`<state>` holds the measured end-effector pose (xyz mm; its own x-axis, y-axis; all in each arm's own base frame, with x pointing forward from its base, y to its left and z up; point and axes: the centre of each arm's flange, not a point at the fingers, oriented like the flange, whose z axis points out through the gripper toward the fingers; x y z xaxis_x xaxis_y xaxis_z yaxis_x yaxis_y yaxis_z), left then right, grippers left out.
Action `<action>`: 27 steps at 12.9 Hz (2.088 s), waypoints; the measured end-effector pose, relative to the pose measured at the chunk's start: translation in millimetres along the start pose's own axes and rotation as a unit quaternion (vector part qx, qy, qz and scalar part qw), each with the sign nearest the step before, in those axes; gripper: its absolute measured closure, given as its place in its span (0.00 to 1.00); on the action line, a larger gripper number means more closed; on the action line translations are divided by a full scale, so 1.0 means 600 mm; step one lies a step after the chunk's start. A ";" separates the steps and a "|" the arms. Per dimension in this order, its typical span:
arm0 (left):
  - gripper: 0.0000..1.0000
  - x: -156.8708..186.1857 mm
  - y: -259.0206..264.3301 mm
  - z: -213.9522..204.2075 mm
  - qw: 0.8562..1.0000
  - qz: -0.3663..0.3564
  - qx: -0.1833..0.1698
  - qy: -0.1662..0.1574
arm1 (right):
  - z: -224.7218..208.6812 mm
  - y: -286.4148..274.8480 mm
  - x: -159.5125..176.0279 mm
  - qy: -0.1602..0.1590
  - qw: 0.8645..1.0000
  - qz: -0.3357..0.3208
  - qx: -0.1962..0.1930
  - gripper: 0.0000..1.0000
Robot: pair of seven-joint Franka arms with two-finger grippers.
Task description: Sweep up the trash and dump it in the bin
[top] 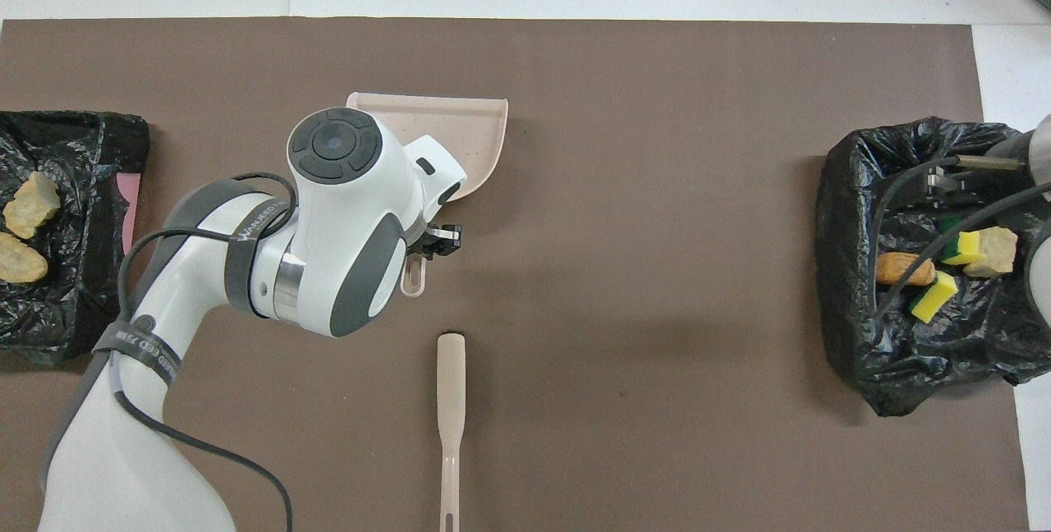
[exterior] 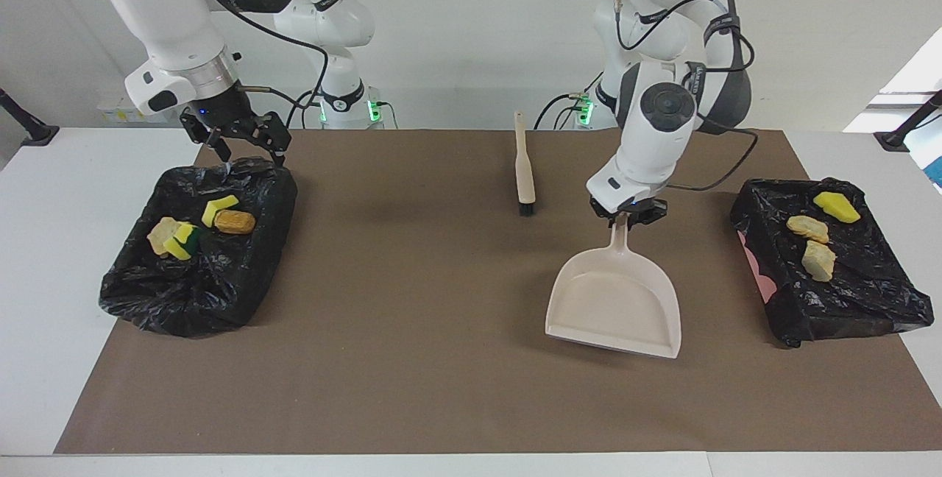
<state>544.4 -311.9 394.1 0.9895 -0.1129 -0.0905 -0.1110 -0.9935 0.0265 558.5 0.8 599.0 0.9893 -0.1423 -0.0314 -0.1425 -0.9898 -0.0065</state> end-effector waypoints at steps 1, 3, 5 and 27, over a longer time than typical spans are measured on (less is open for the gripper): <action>0.68 -0.001 0.013 0.007 1.000 -0.005 -0.005 0.002 | -0.002 0.001 -0.005 -0.007 1.000 0.000 -0.001 0.00; 0.68 -0.001 0.031 0.025 1.000 -0.006 -0.011 0.002 | -0.006 0.001 -0.013 -0.016 1.000 0.000 -0.002 0.00; 0.68 -0.005 0.051 0.055 1.000 -0.002 -0.004 -0.007 | -0.010 -0.005 -0.016 -0.015 1.000 -0.003 -0.002 0.00; 0.00 -0.067 -0.500 -0.324 0.995 0.011 -0.044 0.084 | -0.037 -0.004 -0.015 0.002 1.000 -0.002 0.001 0.00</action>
<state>555.8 -6.5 583.4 0.9892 -0.1238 0.0789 -0.1323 -0.9846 0.1140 550.3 4.1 621.5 0.9901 -0.1376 -0.0283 -0.1379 -0.9904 -0.0083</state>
